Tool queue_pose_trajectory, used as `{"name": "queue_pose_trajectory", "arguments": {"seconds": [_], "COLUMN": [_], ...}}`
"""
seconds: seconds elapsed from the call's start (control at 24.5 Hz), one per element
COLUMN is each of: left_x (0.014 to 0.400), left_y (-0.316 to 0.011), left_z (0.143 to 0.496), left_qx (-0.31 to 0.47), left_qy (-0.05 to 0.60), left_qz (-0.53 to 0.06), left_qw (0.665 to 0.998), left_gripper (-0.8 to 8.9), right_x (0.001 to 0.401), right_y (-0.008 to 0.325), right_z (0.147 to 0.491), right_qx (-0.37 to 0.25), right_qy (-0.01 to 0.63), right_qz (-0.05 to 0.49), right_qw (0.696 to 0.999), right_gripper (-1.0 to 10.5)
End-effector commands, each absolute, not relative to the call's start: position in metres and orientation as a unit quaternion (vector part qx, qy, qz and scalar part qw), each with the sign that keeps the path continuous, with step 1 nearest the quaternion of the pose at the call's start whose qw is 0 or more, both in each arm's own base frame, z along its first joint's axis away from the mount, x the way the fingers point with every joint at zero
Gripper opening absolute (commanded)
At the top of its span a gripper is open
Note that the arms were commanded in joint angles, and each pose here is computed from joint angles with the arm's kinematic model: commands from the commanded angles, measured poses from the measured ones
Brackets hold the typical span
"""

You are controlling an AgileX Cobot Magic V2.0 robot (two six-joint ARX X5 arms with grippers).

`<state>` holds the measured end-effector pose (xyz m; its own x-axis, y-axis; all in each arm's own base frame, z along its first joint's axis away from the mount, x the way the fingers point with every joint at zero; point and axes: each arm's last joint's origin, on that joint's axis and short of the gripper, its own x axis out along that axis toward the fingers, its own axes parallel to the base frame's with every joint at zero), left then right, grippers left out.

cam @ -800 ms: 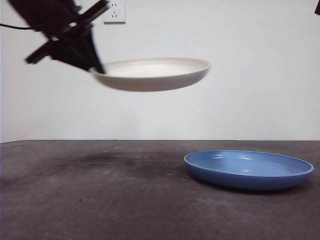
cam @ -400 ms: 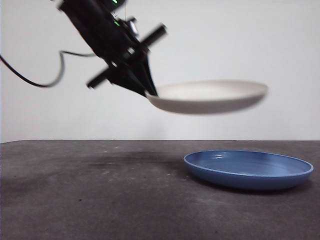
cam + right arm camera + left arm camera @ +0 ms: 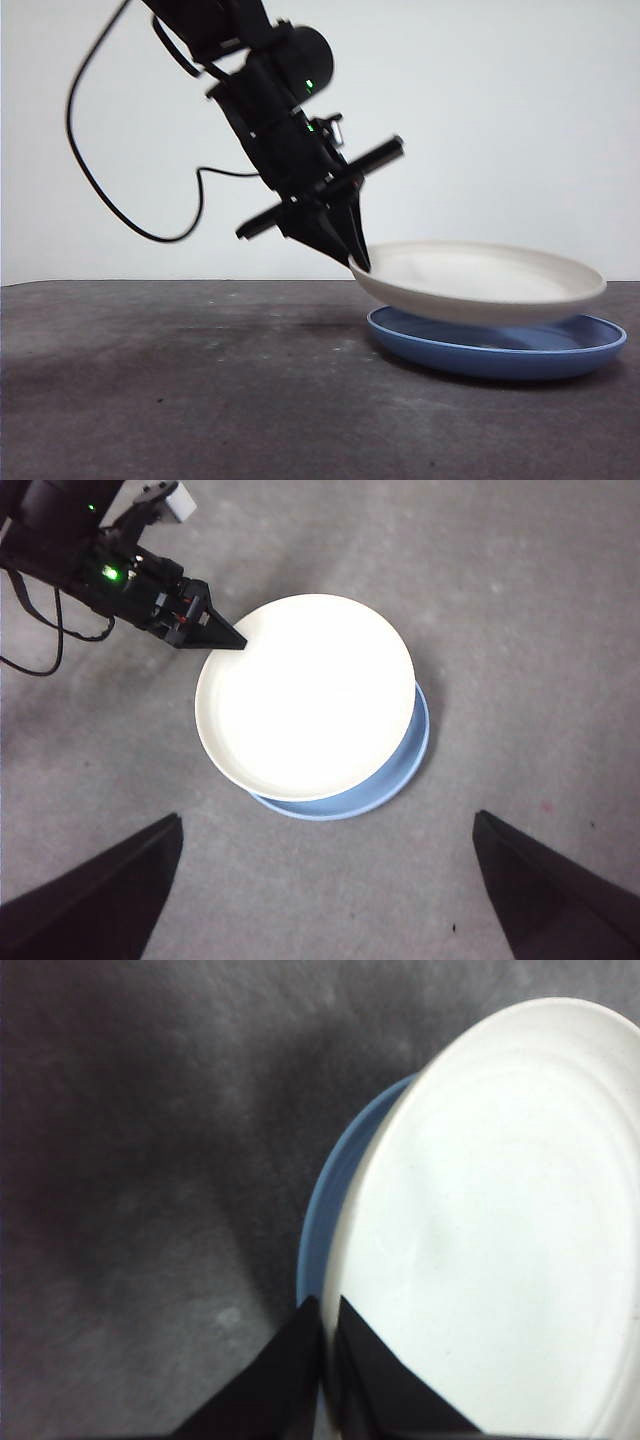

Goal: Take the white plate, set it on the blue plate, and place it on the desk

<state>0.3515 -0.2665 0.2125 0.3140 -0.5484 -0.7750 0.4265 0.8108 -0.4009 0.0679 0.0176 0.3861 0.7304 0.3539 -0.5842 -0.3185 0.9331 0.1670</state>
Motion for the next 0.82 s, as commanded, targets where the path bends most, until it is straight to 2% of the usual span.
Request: {"name": "queue_pose_trajectory", "arguments": {"seconds": [0.04,0.45,0.49,0.65,0.82], "left_x": [0.356,0.353,0.353,0.35,0.347], "left_y": [-0.279,-0.291,-0.291,-0.295,-0.298], "left_z": [0.207,0.193,0.192,0.193,0.194], "left_qx": [-0.06,-0.039,-0.038,-0.034,-0.033], "left_qy": [0.499,0.508,0.51,0.509,0.508], "left_qz": [-0.308,-0.306,-0.305,-0.311,-0.316], "left_qw": [0.808,0.805,0.803,0.802,0.801], "left_gripper": [0.09,0.1,0.38,2.98,3.13], "right_x": [0.068,0.068,0.068,0.068,0.067], "right_y": [0.018,0.018,0.018,0.018,0.018], "right_z": [0.39,0.389,0.389,0.389,0.389], "right_qx": [0.031,0.031,0.031,0.032,0.031], "right_qy": [0.318,0.318,0.318,0.319,0.322], "right_qz": [0.179,0.179,0.179,0.179,0.179], "right_qw": [0.93,0.93,0.93,0.93,0.929], "right_gripper": [4.7,4.7,4.7,4.7,4.7]}}
